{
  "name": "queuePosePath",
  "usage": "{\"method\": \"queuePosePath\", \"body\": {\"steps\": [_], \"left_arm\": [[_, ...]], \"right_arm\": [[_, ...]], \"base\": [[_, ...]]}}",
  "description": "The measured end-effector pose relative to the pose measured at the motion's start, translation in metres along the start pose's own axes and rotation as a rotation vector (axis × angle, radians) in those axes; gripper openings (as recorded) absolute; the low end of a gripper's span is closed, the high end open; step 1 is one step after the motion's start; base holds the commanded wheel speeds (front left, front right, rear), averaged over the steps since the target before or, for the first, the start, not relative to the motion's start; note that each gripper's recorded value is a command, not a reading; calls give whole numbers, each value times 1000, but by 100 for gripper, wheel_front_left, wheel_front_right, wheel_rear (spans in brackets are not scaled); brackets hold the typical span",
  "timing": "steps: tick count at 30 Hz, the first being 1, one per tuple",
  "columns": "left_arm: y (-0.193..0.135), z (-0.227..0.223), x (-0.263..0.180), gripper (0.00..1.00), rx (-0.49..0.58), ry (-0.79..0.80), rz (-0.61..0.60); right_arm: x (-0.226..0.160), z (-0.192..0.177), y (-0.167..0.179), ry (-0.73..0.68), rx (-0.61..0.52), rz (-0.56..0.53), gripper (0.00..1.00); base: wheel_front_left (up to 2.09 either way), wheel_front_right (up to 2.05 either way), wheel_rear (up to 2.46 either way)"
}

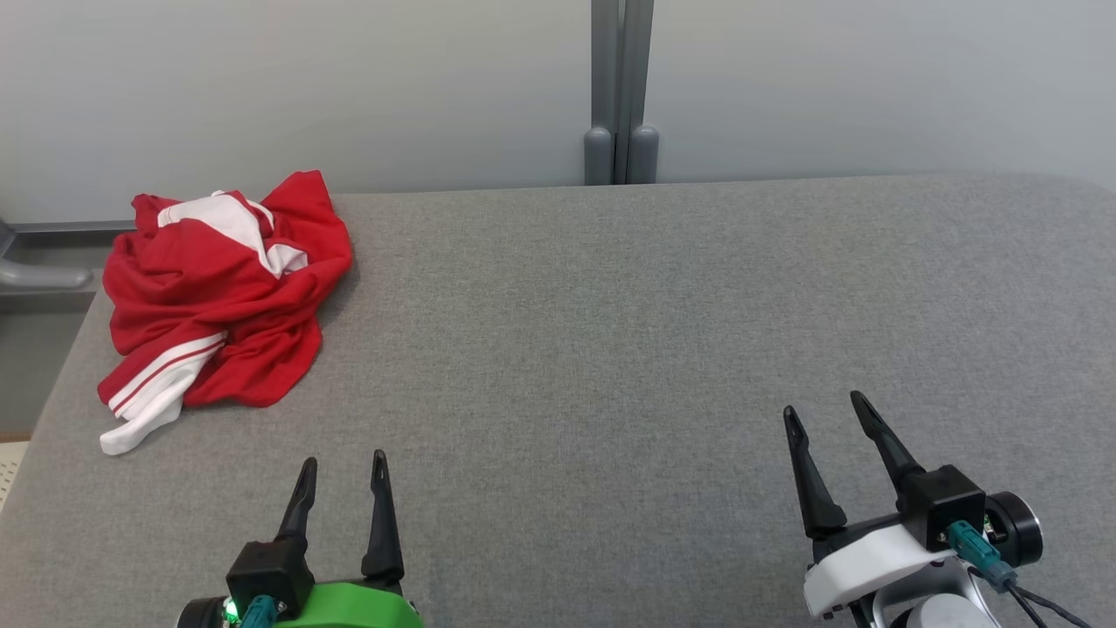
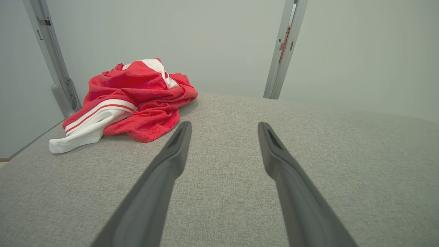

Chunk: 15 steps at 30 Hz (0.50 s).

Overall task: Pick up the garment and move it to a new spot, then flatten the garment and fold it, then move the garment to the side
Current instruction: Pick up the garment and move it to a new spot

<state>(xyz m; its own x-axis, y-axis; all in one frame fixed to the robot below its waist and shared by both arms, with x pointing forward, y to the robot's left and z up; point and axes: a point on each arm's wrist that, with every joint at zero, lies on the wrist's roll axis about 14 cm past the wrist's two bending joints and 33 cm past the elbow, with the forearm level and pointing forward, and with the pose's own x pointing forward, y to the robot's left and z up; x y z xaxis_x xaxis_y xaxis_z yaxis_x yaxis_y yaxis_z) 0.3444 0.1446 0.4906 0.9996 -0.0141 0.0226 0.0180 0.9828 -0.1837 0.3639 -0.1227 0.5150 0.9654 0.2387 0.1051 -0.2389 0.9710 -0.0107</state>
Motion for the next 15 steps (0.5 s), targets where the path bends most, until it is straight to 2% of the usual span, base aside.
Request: {"method": "queuePosePath", "body": {"steps": [15], "left_arm": [[6, 2, -5, 100, 0, -7, 21]], "right_arm": [[8, 0, 9, -3, 15, 30, 100]], "base": [[0, 0, 0]]}}
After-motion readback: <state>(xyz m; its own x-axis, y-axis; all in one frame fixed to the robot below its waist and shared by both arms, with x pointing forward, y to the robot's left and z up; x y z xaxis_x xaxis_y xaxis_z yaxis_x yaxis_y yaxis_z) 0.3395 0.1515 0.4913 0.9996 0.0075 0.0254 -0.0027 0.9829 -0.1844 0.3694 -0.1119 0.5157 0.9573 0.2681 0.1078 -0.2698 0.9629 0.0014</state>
